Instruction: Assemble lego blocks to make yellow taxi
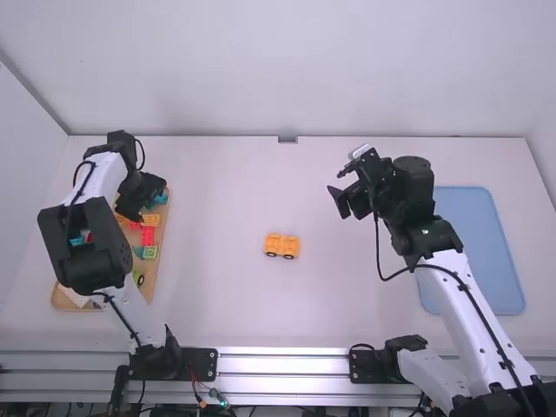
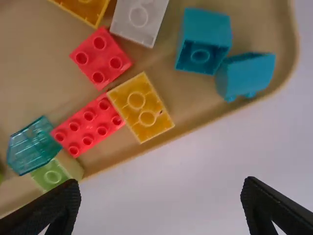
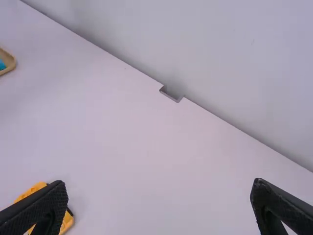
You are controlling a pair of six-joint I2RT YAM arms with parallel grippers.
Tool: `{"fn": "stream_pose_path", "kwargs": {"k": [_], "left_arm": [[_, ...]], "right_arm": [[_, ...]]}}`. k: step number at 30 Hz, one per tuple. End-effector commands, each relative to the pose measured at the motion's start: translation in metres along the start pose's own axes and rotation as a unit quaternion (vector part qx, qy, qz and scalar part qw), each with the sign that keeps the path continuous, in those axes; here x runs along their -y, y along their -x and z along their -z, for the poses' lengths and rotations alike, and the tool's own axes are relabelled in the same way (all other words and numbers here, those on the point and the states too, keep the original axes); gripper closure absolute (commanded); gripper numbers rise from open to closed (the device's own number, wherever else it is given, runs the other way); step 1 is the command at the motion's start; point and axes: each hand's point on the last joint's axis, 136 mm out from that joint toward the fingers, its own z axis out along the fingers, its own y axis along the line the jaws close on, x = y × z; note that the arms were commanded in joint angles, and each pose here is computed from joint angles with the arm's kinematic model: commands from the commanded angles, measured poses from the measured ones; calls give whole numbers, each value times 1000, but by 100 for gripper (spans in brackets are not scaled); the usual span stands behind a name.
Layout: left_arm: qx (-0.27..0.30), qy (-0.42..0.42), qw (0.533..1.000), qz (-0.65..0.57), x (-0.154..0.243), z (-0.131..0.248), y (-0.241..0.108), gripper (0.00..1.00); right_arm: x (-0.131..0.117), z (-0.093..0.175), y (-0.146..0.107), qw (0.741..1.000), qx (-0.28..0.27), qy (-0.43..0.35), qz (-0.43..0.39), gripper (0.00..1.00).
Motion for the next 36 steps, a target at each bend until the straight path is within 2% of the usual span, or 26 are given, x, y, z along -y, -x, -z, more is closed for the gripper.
{"fn": "stream_pose_path", "kwargs": {"k": [1, 3, 7, 11, 13, 19, 21, 26, 36], "left_arm": [[-3, 15, 1000, 21, -7, -12, -6, 16], [-2, 14, 1000, 21, -7, -16, -6, 16], [1, 7, 999, 36, -9, -30, -8, 27], [2, 12, 999, 52, -13, -36, -11, 27], [9, 15, 999, 51, -15, -38, -9, 31], [20, 30, 994, 105, -25, -47, -11, 33], [21, 24, 994, 107, -24, -51, -11, 36], [27, 16, 994, 108, -22, -55, -9, 37], [30, -3, 993, 118, -20, -66, -11, 51]], "right_arm": [[3, 2, 16, 1000, 17, -4, 4, 1], [3, 2, 16, 1000, 17, -4, 4, 1], [3, 2, 16, 1000, 17, -4, 3, 1], [4, 3, 16, 1000, 16, -5, 3, 2], [4, 3, 16, 1000, 17, -4, 3, 1], [3, 3, 16, 1000, 17, -2, 1, 1], [3, 3, 17, 1000, 18, -1, 1, 1], [3, 3, 16, 1000, 18, -2, 1, 2], [3, 3, 16, 1000, 17, -2, 1, 1]]}}
